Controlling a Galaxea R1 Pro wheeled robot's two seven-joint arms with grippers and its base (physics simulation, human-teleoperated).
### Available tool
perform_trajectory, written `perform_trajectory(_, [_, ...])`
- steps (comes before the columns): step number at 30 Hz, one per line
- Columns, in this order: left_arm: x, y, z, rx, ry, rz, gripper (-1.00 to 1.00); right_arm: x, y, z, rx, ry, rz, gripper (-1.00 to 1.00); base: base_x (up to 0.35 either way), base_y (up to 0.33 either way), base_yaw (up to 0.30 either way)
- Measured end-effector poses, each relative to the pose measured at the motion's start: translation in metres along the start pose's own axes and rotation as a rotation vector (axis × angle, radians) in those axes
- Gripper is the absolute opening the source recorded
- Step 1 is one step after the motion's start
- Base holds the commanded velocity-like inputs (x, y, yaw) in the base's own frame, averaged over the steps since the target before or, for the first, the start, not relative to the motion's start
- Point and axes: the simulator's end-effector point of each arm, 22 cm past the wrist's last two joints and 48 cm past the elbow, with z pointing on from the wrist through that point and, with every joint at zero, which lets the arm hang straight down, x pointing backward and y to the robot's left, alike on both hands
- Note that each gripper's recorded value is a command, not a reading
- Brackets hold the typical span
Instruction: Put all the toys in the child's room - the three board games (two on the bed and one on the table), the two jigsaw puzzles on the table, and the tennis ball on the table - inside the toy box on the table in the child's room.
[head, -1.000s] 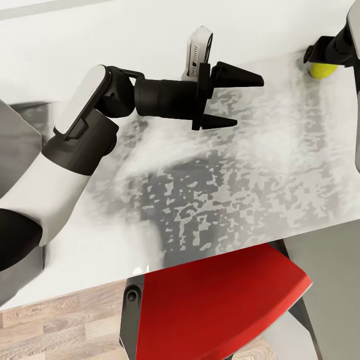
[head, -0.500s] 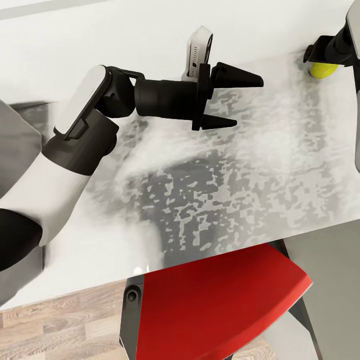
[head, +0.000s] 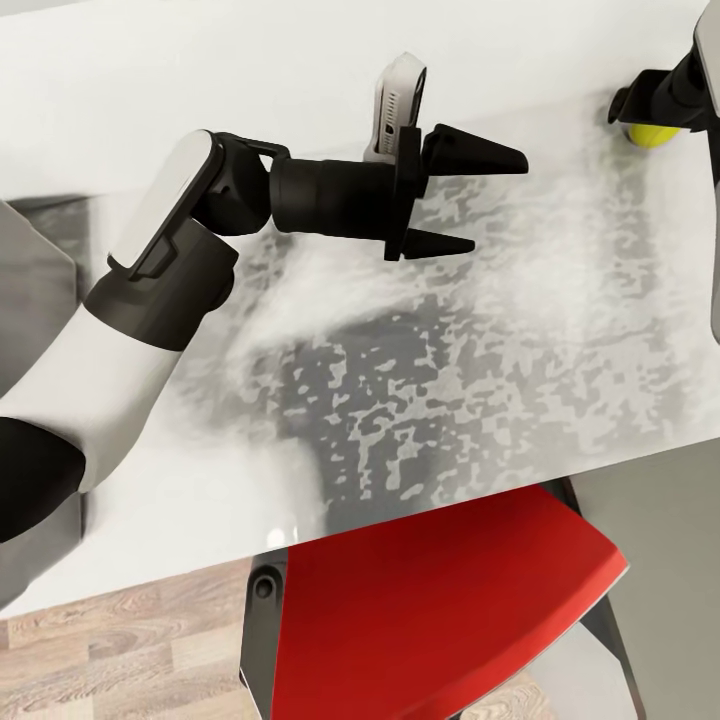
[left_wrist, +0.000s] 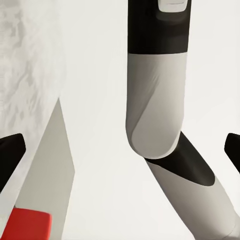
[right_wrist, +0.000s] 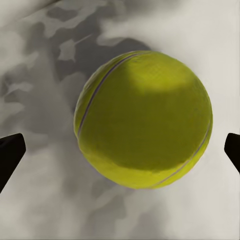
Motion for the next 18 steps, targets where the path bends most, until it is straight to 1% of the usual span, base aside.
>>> perform_trajectory(5, [0.0005, 0.0028, 0.0009, 0.002, 0.001, -0.004, 1.0, 0.0028, 0.0007, 0.0033, 0.001, 0.002, -0.001, 1.0, 0.0, 0.0, 0.0])
perform_trajectory(11, [0.0009, 0.0038, 0.0009, 0.001, 0.002, -0.005, 1.0, -0.0029, 0.0004, 0.0043, 0.002, -0.027, 0.017, 1.0, 0.0, 0.0, 0.0])
perform_trajectory(18, [0.0002, 0.0049, -0.0006, -0.002, 0.0, -0.005, 1.0, -0.006, 0.0015, 0.0033, 0.0, -0.038, 0.023, 1.0, 0.0, 0.0, 0.0])
